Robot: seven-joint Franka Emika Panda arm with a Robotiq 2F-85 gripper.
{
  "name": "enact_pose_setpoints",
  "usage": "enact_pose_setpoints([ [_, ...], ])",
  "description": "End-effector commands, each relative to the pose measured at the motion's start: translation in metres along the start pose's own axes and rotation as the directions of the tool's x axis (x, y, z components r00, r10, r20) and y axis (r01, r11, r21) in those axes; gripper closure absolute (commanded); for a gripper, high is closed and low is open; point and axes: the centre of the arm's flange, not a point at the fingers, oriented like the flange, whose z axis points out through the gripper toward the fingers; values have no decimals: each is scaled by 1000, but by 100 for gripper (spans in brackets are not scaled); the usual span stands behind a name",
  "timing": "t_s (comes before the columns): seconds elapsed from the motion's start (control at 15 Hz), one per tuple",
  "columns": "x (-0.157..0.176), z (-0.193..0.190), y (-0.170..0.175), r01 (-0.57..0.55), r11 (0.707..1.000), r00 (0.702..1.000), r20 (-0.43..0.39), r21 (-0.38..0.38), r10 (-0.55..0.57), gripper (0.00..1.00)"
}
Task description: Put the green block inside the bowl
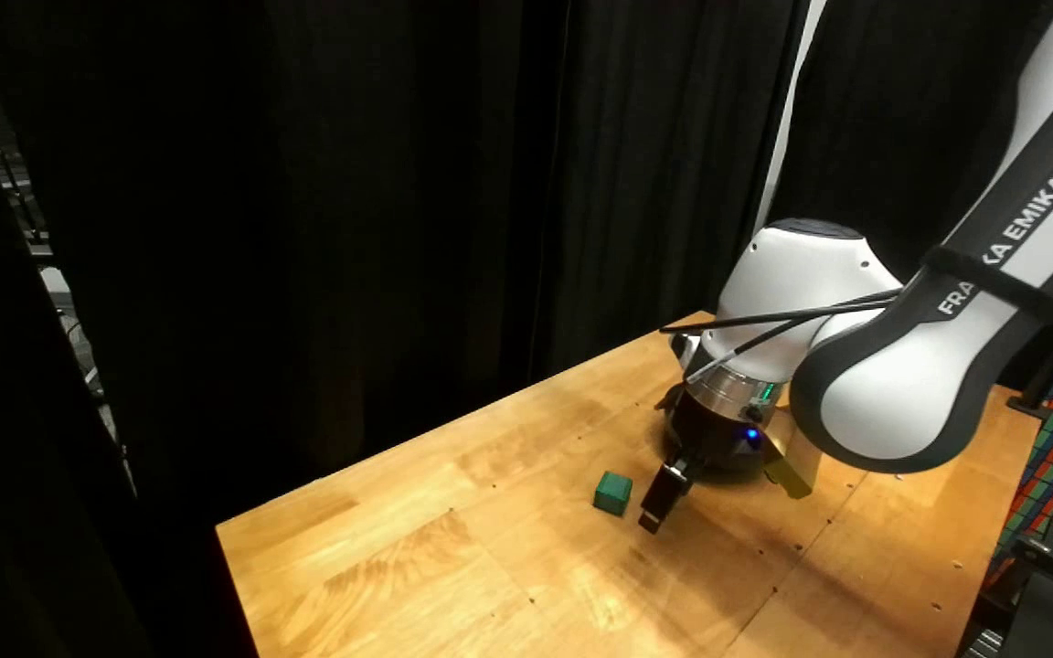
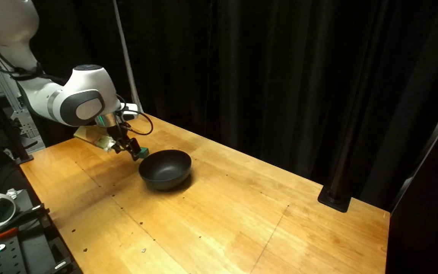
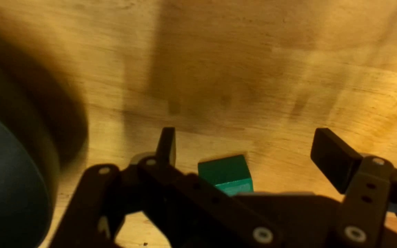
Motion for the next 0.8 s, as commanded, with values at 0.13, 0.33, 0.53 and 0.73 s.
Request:
enact_pose_setpoints([
  [0.13,28,25,-5,49,998,997,-52,-42,-51,0],
  [0.33,36,31,-7,63,997,996,-54,-40,-65,0],
  [0.53,44,36,-14,81,996,994,-66,-49,-84,0],
  [0.73,51,38,-17,99,993,992,-76,-68,-104,25],
])
